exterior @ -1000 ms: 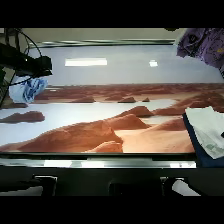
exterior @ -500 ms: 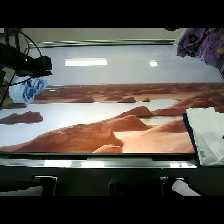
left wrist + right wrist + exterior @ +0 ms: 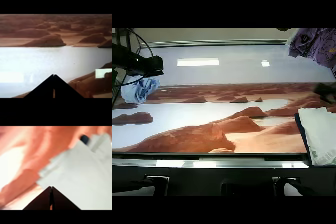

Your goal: Fold the clothes and pants, and hang the long-sleeved shirts on hangers.

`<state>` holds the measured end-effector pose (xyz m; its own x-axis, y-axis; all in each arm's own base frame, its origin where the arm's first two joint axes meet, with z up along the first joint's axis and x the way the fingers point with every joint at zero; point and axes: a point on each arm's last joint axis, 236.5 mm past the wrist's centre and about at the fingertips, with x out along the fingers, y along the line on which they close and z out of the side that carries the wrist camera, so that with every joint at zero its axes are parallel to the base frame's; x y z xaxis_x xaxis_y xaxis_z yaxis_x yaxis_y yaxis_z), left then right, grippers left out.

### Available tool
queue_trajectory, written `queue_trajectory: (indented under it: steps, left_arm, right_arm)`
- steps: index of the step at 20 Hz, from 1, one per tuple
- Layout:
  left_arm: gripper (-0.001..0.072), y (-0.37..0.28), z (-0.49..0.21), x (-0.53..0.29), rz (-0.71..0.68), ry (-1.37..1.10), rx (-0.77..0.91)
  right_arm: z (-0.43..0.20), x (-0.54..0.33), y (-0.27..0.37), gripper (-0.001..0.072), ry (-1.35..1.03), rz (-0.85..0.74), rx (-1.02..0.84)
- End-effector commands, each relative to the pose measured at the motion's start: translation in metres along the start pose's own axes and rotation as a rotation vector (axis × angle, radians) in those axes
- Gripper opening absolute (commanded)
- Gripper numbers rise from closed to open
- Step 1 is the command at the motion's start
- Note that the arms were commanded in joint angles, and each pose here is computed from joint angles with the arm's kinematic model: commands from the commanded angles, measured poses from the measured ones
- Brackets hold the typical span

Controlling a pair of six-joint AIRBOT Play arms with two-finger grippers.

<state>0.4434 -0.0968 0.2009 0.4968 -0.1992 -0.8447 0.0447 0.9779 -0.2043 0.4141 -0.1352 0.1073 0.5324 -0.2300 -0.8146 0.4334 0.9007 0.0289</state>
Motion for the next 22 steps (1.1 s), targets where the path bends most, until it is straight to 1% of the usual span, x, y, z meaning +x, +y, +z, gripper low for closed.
queue_trajectory:
  steps: [1,2,4,7,9,22]
  left_arm:
    - [0.0016,-0.002,-0.001,-0.013,-0.004,-0.024,0.102]
    - [0.0016,-0.002,-0.004,-0.017,-0.005,-0.033,0.121]
    - [0.0016,-0.001,-0.015,-0.022,-0.008,-0.059,0.136]
    - [0.0016,0.001,-0.030,-0.029,-0.015,-0.113,0.137]
    - [0.0017,0.003,-0.033,-0.034,-0.009,-0.128,0.138]
    - [0.0017,0.004,-0.033,-0.030,-0.006,-0.120,0.137]
  right_arm:
    - [0.001,-0.042,0.170,0.0033,-0.167,0.316,-0.364]
    - [-0.016,-0.052,0.202,0.0033,-0.163,0.367,-0.441]
    - [-0.048,-0.071,0.248,0.0033,-0.146,0.449,-0.530]
    - [-0.081,-0.093,0.287,0.0033,-0.134,0.529,-0.618]
    - [-0.090,-0.099,0.297,0.0034,-0.133,0.549,-0.642]
    - [-0.089,-0.098,0.295,0.0033,-0.136,0.543,-0.644]
